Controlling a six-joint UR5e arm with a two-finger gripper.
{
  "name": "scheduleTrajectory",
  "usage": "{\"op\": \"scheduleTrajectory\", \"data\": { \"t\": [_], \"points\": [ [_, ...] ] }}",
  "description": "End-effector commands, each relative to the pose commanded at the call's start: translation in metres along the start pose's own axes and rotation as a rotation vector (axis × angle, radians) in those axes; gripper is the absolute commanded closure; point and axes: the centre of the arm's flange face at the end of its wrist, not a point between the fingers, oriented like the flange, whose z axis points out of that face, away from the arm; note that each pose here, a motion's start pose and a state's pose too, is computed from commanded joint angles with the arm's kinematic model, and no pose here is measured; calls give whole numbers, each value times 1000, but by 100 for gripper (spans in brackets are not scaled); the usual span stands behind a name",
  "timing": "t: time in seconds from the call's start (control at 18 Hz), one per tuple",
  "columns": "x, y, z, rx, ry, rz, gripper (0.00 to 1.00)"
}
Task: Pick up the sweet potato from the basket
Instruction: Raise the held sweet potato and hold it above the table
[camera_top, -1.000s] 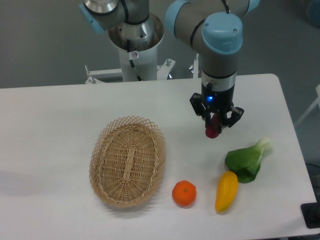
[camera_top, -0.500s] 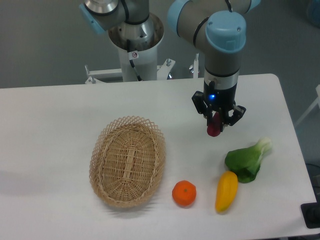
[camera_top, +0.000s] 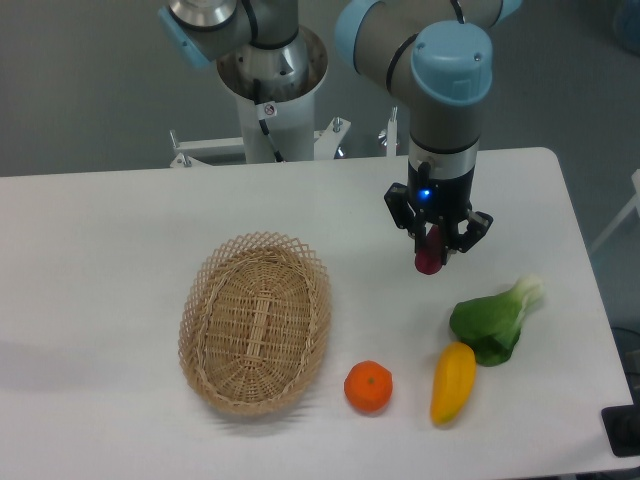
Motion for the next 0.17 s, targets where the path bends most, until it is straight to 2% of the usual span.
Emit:
{"op": "scheduleTrajectory", "data": {
  "t": [0.17],
  "points": [
    [0, 0, -1, 1, -1, 2, 63]
  ]
}}
